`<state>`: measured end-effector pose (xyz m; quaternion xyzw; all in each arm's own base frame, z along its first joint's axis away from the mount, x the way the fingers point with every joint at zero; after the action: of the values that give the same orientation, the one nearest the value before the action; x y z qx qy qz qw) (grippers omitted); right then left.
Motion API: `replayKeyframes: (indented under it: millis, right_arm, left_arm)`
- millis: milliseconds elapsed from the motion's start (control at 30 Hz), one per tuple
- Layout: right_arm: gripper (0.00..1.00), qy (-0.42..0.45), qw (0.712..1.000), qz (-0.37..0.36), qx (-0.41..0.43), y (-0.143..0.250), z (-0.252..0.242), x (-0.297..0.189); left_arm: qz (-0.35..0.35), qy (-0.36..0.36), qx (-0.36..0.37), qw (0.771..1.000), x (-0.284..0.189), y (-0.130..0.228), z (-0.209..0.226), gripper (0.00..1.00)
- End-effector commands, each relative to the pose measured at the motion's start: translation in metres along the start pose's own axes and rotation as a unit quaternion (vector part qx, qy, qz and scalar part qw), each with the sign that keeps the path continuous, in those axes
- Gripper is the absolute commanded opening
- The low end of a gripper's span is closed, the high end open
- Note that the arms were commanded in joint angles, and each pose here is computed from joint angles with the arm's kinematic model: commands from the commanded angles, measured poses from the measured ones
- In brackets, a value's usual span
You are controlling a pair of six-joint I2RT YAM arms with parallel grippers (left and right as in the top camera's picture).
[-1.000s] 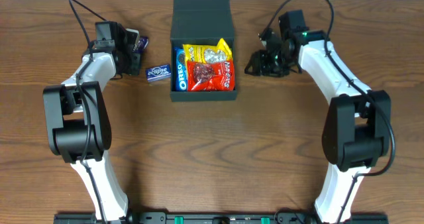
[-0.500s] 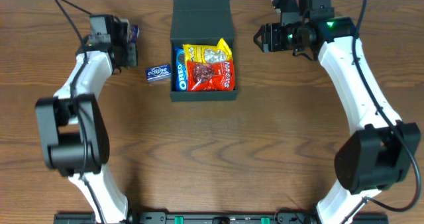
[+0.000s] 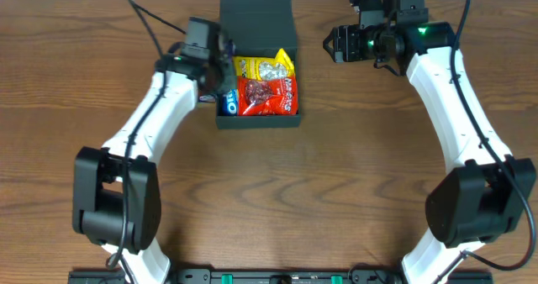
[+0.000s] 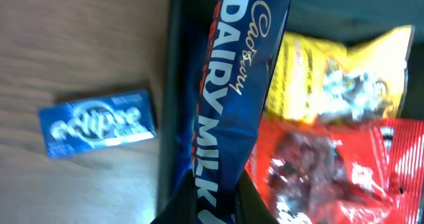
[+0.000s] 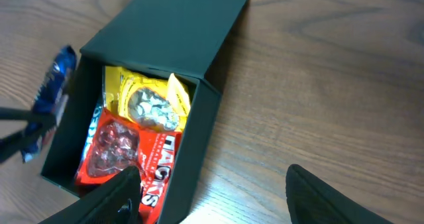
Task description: Pack container
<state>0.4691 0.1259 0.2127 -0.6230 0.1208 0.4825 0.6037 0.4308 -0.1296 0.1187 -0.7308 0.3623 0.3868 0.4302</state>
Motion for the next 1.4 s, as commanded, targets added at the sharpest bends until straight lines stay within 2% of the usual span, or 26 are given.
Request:
replayKeyframes:
  millis: [0,100,233,267,300,467,767,933,1033,1100,1233,1300,1367]
  right_arm:
    - [0.7,0.01,1.0,-0.014,-0.015,-0.008,-0.004,-0.01]
    - [0.71,0.01,1.0,-0.014,-0.015,-0.008,-0.004,-0.01]
    - [0.71,0.01,1.0,-0.012,-0.014,-0.008,-0.004,-0.01]
    - [0.71,0.01,1.0,-0.012,-0.014,-0.007,-0.004,-0.01]
    - [0.72,0.01,1.0,-0.011,-0.014,-0.007,-0.004,-0.01]
    - [0.73,0.01,1.0,-0.011,-0.013,-0.007,-0.004,-0.009]
    - [0.73,0.01,1.0,-0.01,-0.013,-0.007,-0.004,-0.009]
    - [0.73,0.009,1.0,-0.009,-0.013,-0.006,-0.003,-0.009]
    - [0.73,0.009,1.0,-0.008,-0.013,-0.006,-0.003,-0.009]
    - [0.73,0.009,1.0,-0.007,-0.012,-0.005,-0.003,-0.009]
    - [0.74,0.008,1.0,-0.006,-0.012,-0.005,-0.002,-0.009]
    - [0.73,0.008,1.0,-0.006,-0.009,-0.005,-0.002,-0.009]
    - [0.74,0.008,1.0,-0.006,-0.009,-0.005,-0.002,-0.009]
  left_arm:
    - [-0.024,-0.047,-0.023,0.998,0.001,0.003,0.002,0.06]
    - [-0.032,-0.057,-0.02,0.998,0.001,0.005,0.0,0.06]
    - [-0.034,-0.055,-0.053,0.996,0.001,0.005,-0.001,0.06]
    - [-0.034,-0.055,-0.056,0.996,0.001,0.005,-0.001,0.13]
    - [-0.034,-0.055,-0.056,0.996,0.001,0.005,-0.001,0.27]
    - [-0.034,-0.055,-0.056,0.996,0.001,0.005,-0.001,0.49]
    - [-0.044,-0.071,-0.02,0.996,-0.001,-0.002,0.009,0.49]
    - [-0.086,-0.133,0.064,0.985,-0.007,-0.03,0.038,0.48]
    - [-0.095,-0.142,0.093,0.981,-0.01,-0.043,0.05,0.5]
    - [-0.1,-0.142,0.066,0.983,-0.011,-0.051,0.062,0.52]
    - [-0.109,-0.138,-0.049,0.983,-0.014,-0.06,0.084,0.56]
    - [-0.099,-0.104,-0.119,0.982,-0.013,-0.06,0.086,0.59]
    - [-0.076,-0.058,-0.221,0.971,-0.007,-0.056,0.079,0.59]
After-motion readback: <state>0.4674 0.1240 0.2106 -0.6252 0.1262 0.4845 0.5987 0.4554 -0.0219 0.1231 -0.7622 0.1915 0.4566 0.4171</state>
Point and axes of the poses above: each gripper's point midway between its finger pads, its own x axis out along the fingers, its own z axis along the line the jaws close on, y = z × x, the point moved 2 cm from there along -x, back along the fingers, and after that the axes turned 12 degrees about -x, right-handed, at the moved point
